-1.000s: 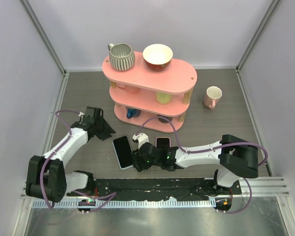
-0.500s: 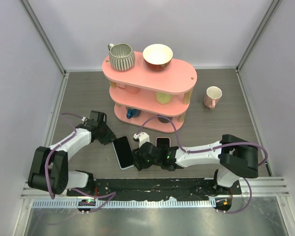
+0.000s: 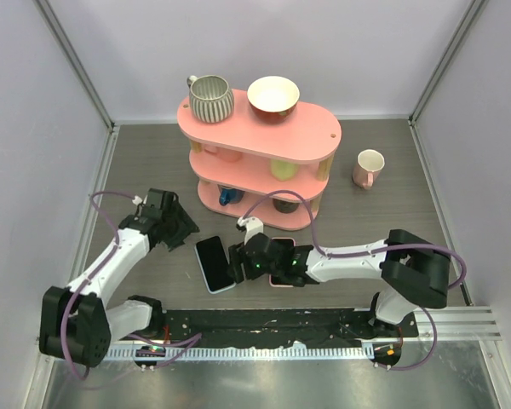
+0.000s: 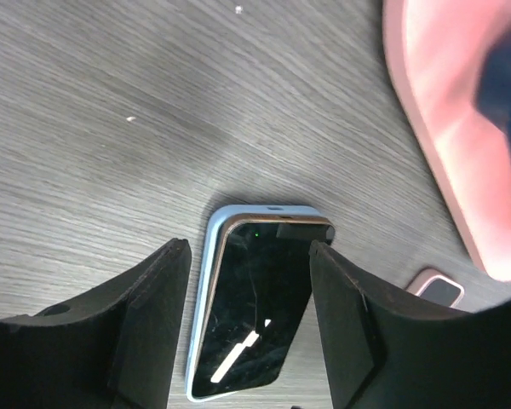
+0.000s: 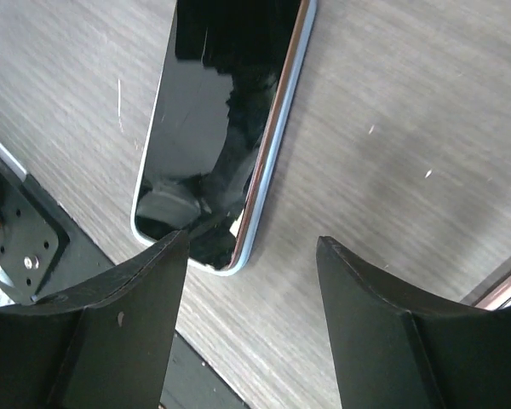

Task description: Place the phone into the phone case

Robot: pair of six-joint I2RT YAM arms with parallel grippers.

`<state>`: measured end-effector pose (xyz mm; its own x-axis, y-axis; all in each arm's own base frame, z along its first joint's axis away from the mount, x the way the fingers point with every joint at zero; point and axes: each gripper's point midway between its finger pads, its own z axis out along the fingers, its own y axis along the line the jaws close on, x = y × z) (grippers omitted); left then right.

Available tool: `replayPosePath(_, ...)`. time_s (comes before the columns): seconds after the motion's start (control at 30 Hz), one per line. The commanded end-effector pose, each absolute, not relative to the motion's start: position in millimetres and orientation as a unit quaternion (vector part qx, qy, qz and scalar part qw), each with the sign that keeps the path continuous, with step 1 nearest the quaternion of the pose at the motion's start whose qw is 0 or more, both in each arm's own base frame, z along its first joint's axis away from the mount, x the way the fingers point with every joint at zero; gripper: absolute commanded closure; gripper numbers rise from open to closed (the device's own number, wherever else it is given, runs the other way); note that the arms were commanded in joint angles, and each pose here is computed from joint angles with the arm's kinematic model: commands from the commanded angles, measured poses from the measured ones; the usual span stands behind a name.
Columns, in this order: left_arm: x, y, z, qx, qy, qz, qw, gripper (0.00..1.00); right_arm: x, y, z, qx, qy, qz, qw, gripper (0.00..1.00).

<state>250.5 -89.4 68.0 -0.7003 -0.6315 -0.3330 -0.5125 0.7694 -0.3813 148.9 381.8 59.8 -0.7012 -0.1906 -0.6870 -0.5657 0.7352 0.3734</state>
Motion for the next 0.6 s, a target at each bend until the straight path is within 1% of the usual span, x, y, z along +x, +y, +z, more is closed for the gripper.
replayPosePath(0.0, 234, -98, 71, -0.280, 0.915, -0.170, 0.234, 0.37, 165, 404, 89, -0.194, 0.852, 0.356, 0.333, 0.31)
replayPosePath(0.1, 224, -103, 59, -0.290, 0.910, -0.191, 0.228, 0.39, 170, 410, 82, -0.188, 0.852, 0.369, 0.320, 0.31)
replayPosePath(0.2, 216, -108, 45, -0.298, 0.911, -0.200, 0.203, 0.42, 173, 416, 82, -0.187, 0.848, 0.382, 0.317, 0.31)
replayPosePath(0.33, 211, -109, 34, -0.290, 0.917, -0.196, 0.189, 0.42, 176, 424, 70, -0.201, 0.853, 0.371, 0.307, 0.31)
replayPosePath(0.43, 211, -111, 29, -0.283, 0.919, -0.197, 0.191, 0.42, 175, 426, 60, -0.198, 0.857, 0.369, 0.300, 0.34)
replayPosePath(0.47, 211, -112, 28, -0.284, 0.919, -0.197, 0.191, 0.43, 175, 426, 57, -0.198, 0.859, 0.366, 0.298, 0.37)
replayPosePath(0.53, 208, -111, 20, -0.286, 0.921, -0.190, 0.184, 0.44, 175, 427, 52, -0.199, 0.864, 0.359, 0.292, 0.40)
replayPosePath(0.57, 207, -111, 18, -0.286, 0.921, -0.189, 0.183, 0.47, 175, 426, 46, -0.200, 0.868, 0.349, 0.291, 0.41)
